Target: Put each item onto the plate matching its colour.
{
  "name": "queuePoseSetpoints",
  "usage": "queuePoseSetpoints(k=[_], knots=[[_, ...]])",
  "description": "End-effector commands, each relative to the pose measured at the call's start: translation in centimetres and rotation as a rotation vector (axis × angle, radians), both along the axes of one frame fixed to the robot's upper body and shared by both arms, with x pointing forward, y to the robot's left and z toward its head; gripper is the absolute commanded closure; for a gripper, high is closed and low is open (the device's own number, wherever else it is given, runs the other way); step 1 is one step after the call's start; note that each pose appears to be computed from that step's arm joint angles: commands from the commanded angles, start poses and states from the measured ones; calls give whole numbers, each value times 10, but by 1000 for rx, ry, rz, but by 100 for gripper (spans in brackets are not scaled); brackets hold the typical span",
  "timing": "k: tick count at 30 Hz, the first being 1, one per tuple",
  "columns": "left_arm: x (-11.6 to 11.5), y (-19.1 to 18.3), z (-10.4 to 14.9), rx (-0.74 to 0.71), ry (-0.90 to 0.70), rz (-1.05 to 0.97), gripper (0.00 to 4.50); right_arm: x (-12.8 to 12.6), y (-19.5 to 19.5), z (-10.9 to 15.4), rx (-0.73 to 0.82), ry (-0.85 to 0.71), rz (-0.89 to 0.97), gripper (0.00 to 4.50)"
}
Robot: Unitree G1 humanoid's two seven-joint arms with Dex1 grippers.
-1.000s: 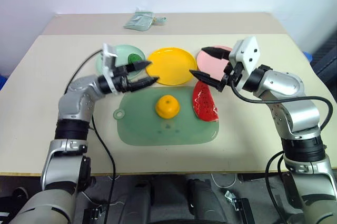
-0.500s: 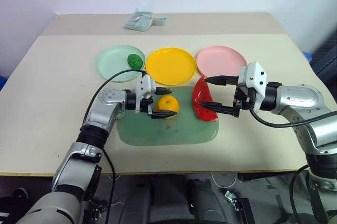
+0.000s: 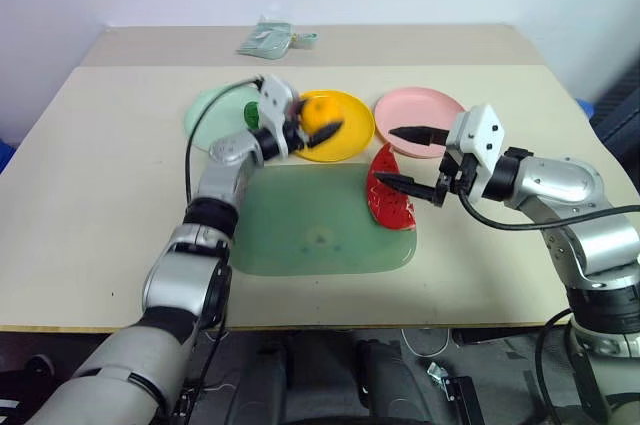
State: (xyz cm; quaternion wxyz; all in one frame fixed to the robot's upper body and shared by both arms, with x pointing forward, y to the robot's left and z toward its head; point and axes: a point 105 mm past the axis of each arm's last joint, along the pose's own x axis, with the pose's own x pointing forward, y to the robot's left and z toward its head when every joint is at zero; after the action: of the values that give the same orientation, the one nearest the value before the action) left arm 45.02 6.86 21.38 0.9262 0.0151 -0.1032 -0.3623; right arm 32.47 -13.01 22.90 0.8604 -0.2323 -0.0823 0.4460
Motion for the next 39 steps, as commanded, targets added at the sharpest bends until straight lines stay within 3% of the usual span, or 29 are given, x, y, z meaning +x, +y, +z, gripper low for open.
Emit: queuePoseSetpoints(k=[1, 7, 9, 17, 21, 26, 29, 39], knots=[[15, 5, 2, -43, 27, 153, 109, 25, -1, 17, 20, -106, -134, 97], [18, -15, 0, -51, 65, 167, 109, 30, 3, 23, 50, -133, -160, 97], [18, -16, -2, -44, 66, 167, 4, 27, 5, 23, 50, -129, -148, 97], [15, -12, 4, -27, 10, 131, 2, 8, 9, 13, 80, 29, -99, 97], [-9, -17, 23, -74, -91, -146, 2, 4, -1, -1, -27, 150, -163, 97], [-39, 9, 24, -59, -141, -391, 2, -3, -7, -10, -100, 299, -282, 97], [-56, 28, 16, -39, -98, -491, 2, -1, -3, -7, -37, 382, -363, 97], [-132, 70, -2, 92, 44, -744, 2, -2, 2, -32, 6, 530, -510, 97]])
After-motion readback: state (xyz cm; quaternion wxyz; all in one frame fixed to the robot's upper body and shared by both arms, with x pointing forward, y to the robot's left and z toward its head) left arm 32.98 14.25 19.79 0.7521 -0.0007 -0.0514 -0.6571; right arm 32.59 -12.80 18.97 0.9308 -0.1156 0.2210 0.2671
